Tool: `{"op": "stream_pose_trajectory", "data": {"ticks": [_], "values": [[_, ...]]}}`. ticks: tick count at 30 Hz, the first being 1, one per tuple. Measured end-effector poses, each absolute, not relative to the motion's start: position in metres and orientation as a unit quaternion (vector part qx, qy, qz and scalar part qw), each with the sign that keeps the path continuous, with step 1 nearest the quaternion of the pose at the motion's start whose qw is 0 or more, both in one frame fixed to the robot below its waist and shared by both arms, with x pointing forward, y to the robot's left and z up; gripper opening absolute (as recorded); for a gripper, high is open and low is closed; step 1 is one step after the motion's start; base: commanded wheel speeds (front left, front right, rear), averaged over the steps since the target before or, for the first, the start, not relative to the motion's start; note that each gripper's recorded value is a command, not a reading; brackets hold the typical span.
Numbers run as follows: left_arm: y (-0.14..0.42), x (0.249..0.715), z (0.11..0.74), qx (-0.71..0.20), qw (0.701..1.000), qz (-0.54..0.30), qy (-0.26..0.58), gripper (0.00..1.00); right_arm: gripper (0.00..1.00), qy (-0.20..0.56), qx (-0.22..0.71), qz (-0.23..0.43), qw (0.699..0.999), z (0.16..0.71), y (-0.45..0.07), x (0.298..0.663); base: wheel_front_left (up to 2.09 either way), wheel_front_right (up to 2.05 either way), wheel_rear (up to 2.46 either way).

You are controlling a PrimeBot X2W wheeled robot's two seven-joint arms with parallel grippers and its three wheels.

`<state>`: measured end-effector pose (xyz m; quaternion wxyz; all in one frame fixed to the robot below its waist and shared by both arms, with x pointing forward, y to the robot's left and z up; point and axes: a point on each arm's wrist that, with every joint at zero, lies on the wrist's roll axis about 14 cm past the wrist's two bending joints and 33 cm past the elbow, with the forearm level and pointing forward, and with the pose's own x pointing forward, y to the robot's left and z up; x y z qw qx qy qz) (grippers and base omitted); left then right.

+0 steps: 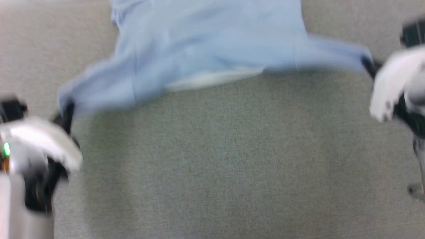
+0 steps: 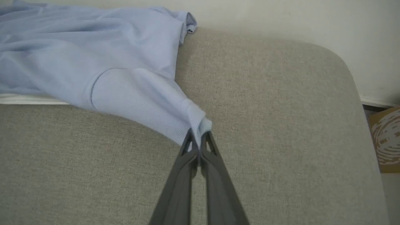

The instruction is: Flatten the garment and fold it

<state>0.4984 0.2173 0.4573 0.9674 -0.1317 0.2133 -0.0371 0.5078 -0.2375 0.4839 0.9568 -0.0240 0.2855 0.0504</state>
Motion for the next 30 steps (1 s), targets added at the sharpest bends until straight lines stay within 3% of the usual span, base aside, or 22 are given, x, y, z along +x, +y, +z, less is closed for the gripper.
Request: {"op": "stream_pose_trajectory", "data": {"ticks": [11, 20, 24, 30], "values": [[0.231, 0.364, 0.424, -0.186, 0.938, 0.040, 0.290, 0.00, 0.00, 0.373, 0.030, -0.019, 0.927, 0.447, -0.265, 0.375, 0.00, 0.00, 0.00], [0.245, 0.307, 0.401, -0.212, 0.916, 0.101, 0.325, 0.00, 0.00, 0.463, 0.077, -0.089, 0.879, 0.402, -0.268, 0.285, 0.00, 0.00, 0.00], [0.247, 0.290, 0.390, -0.210, 0.907, 0.119, 0.344, 0.00, 0.00, 0.477, 0.078, -0.110, 0.869, 0.389, -0.273, 0.268, 0.00, 0.00, 0.00], [0.238, 0.292, 0.387, -0.221, 0.907, 0.119, 0.337, 0.00, 0.00, 0.454, 0.091, -0.108, 0.880, 0.370, -0.268, 0.280, 0.00, 0.00, 0.00]]}}
